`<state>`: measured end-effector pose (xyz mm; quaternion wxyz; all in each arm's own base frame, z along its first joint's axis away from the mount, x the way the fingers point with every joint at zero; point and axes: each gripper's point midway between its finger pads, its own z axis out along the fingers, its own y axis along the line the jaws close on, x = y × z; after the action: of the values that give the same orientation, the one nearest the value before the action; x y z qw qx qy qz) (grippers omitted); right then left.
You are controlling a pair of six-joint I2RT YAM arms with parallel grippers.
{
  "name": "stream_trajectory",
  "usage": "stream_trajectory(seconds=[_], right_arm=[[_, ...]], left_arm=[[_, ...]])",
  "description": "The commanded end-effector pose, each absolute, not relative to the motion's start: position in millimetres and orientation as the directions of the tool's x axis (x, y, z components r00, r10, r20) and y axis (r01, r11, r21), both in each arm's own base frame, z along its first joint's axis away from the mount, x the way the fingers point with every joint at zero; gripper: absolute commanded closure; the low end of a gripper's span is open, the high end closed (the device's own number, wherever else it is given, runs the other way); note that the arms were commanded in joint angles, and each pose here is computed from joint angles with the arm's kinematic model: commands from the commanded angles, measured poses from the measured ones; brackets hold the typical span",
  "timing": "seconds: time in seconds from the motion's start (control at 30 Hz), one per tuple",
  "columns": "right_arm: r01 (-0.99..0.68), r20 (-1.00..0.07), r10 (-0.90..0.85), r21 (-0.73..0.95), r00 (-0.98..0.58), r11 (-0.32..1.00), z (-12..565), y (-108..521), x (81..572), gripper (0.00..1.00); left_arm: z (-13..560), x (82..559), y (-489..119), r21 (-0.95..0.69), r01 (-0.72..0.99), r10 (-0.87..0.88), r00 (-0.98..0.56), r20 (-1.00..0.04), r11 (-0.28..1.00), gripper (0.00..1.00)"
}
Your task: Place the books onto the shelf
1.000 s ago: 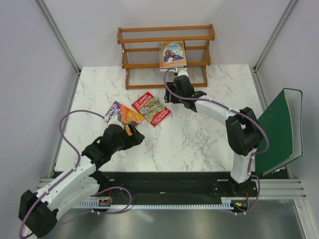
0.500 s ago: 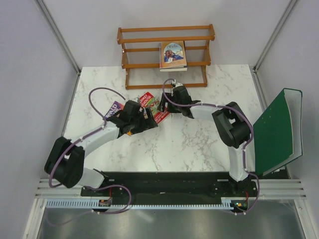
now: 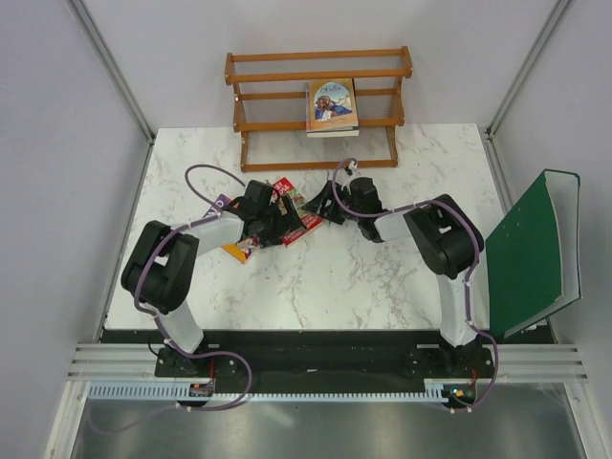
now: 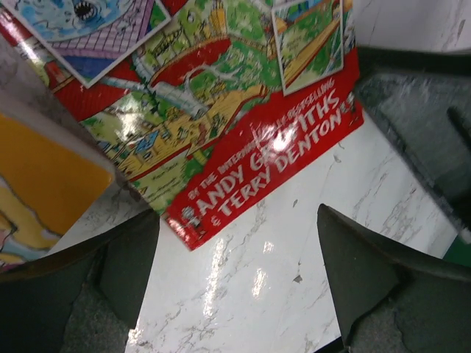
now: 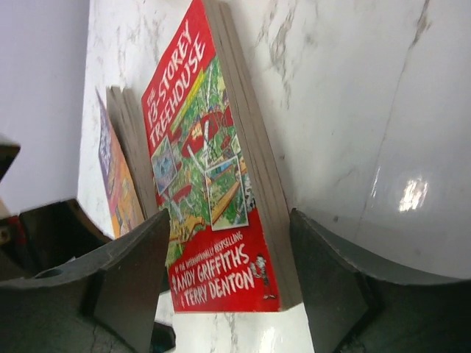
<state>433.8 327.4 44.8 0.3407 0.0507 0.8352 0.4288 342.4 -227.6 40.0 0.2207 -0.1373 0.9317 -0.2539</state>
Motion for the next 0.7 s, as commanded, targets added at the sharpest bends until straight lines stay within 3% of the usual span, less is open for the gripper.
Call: stream_trajectory(seconds=[0.0,0.3,0.37,0.5,0.67], right_arm=[[-0.141,-0.380,0.368,0.832,-0.849,0.536,17.9,336.5,390.5,0.31],[-0.159,-0.332,0.323,0.873,-0.886,0.461,27.6,352.4,357.4,0.48],[-0.163,-0.328,0.315,0.877,-0.891,0.452,30.7,354.6,353.9,0.55],[-0.164,-0.327,0.339,0.888,-0.882,0.429,44.5,347.2,343.9,0.83],[-0.162,-0.345,0.388,0.887,-0.854,0.432,64.6,323.5,330.2,0.91]], left_arm=[[31.8,353.8,-224.9,-0.528,-0.196,-0.411,-0.851,-0.327,0.826,0.05],[35.8,353.6,-225.8,-0.531,-0.168,-0.391,-0.855,-0.342,0.830,0.06],[38.3,350.9,-224.9,-0.534,-0.157,-0.385,-0.855,-0.348,0.831,0.07],[49.1,343.1,-218.8,-0.535,-0.139,-0.380,-0.847,-0.372,0.833,0.06],[70.9,319.5,-208.1,-0.569,-0.143,-0.417,-0.823,-0.386,0.810,0.06]])
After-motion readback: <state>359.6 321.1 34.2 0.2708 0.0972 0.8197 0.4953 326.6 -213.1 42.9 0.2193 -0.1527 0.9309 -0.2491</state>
